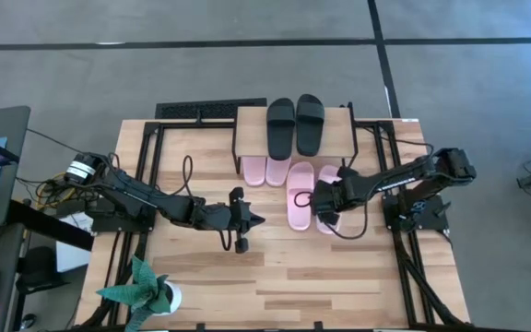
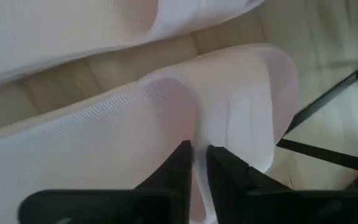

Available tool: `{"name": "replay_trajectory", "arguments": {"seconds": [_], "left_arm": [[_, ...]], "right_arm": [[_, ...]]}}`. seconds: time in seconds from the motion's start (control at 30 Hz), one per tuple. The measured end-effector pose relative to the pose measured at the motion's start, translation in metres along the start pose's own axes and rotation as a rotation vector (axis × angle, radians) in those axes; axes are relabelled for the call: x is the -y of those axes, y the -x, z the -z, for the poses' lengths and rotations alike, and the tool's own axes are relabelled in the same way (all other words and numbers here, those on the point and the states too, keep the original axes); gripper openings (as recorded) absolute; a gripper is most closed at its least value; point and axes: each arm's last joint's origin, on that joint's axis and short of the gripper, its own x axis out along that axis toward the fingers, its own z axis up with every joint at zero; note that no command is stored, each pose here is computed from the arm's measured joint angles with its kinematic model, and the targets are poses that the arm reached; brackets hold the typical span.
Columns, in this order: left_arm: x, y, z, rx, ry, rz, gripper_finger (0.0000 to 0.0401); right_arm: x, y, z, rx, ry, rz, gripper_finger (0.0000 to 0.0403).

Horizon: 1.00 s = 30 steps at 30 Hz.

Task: Pick and place slides into the shelf
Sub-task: Put the pink slipper under the shelf

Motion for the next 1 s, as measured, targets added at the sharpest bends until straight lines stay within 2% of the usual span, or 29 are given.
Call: {"name": "replay_trajectory", "arguments": {"seconds": [0.17, 0.73, 0.87, 1.0], "left_arm": [[-0.0004, -0.0001, 0.0017, -0.011, 0.011, -0.002, 0.0000], [-0.0004, -0.0001, 0.0015, -0.009, 0.017, -0.002, 0.0000], [-0.0003, -0.0001, 0.0013, -0.008, 0.028, -0.002, 0.0000], [-0.0002, 0.0000, 0.0013, -0.008, 0.040, -0.002, 0.0000]], "right_arm": [[-0.0028, 0.0019, 0.0015, 0.019, 0.017, 0.024, 0.0073], [-0.0074, 0.0052, 0.0026, 0.070, 0.054, 0.071, 0.0139], [-0.0038, 0.0036, 0.0016, 0.062, 0.044, 0.086, 0.0118], [-0.0027, 0.0027, 0.0004, 0.059, 0.064, 0.078, 0.0048]]}}
